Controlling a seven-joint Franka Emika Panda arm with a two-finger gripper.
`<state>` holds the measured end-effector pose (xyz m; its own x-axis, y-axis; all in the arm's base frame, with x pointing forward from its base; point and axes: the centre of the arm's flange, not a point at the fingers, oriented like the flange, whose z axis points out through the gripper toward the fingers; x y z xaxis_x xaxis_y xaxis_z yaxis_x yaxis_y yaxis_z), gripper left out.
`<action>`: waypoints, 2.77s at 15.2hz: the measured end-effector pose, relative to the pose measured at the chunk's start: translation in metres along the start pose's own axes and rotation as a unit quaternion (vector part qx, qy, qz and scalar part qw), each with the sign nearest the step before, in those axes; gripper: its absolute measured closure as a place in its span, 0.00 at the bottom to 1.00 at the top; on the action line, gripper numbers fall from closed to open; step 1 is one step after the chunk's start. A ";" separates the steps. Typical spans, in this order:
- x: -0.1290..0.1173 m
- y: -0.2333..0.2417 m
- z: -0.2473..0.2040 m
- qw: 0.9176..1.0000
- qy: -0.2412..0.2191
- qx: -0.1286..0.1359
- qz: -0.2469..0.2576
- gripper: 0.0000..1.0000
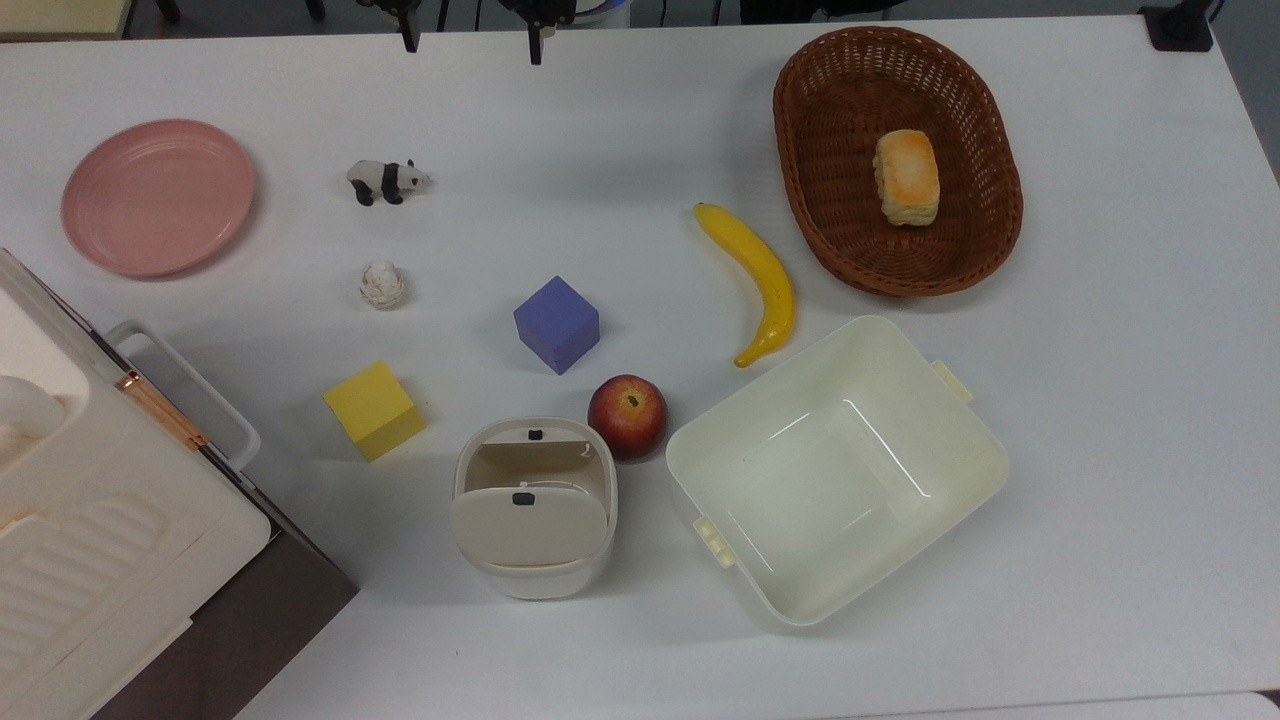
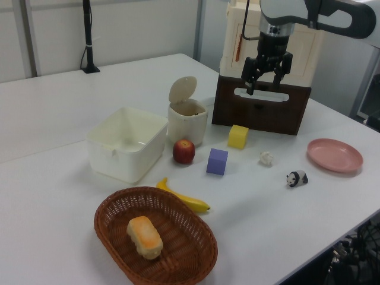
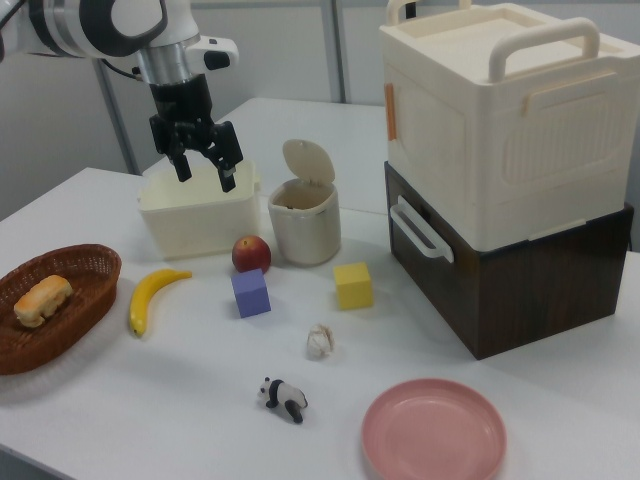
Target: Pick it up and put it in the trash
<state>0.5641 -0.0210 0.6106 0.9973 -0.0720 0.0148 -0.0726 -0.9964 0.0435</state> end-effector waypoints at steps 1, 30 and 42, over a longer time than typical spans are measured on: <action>0.000 0.000 0.000 1.000 0.000 0.000 0.000 0.00; -0.002 -0.013 0.003 1.000 -0.003 -0.013 -0.017 0.00; 0.007 0.086 0.032 0.997 0.032 -0.025 0.062 0.00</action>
<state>0.5655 -0.1091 0.5828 0.9781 -0.1898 0.0858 -0.1971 -0.9765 0.0867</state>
